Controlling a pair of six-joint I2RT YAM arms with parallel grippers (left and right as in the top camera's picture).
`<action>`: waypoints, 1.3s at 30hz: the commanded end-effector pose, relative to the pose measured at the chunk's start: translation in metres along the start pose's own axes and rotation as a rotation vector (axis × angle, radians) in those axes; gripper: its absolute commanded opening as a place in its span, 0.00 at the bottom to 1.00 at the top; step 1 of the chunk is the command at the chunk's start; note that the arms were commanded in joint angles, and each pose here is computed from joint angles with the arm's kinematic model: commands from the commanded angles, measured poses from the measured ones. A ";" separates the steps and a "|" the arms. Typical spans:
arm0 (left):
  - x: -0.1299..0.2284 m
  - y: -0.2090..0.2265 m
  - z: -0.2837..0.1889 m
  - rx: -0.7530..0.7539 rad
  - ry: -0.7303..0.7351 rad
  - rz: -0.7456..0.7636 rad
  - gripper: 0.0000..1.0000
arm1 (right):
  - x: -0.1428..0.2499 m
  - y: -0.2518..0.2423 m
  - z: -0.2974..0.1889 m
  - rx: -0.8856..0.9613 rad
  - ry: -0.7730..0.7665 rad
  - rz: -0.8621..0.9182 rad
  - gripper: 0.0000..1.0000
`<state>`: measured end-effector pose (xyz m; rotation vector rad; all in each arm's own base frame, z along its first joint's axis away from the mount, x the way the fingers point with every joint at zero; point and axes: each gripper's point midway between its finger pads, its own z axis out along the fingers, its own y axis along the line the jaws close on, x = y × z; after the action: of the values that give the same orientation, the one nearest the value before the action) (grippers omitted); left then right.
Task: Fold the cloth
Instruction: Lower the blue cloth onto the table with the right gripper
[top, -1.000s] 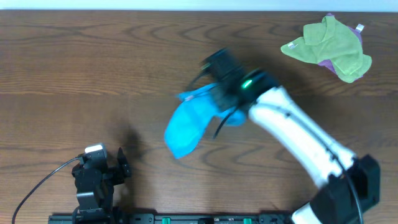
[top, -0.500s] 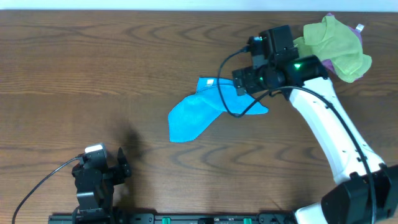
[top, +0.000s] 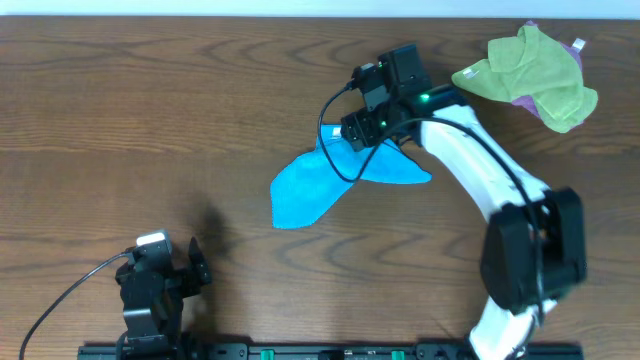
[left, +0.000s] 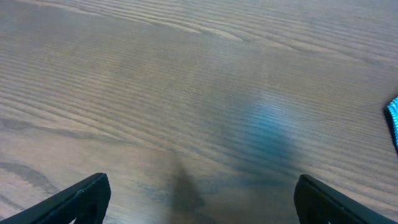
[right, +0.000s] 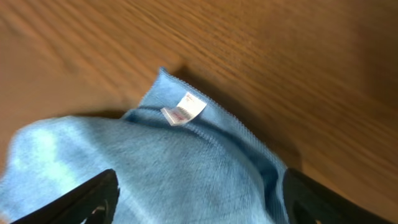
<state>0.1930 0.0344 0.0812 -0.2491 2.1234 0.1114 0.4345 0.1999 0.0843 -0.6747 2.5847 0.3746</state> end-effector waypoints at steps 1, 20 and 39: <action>0.003 0.002 0.001 -0.011 0.003 0.005 0.95 | 0.004 -0.002 0.018 -0.003 0.016 -0.028 0.80; 0.003 0.002 0.001 -0.011 0.003 0.005 0.95 | 0.031 -0.037 0.059 0.066 0.097 0.015 0.61; 0.003 0.002 0.001 -0.011 0.003 0.005 0.95 | 0.047 -0.043 0.053 0.064 0.160 0.045 0.01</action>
<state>0.1930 0.0344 0.0812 -0.2491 2.1234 0.1114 0.4387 0.1669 0.0106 -0.6528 2.7433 0.2639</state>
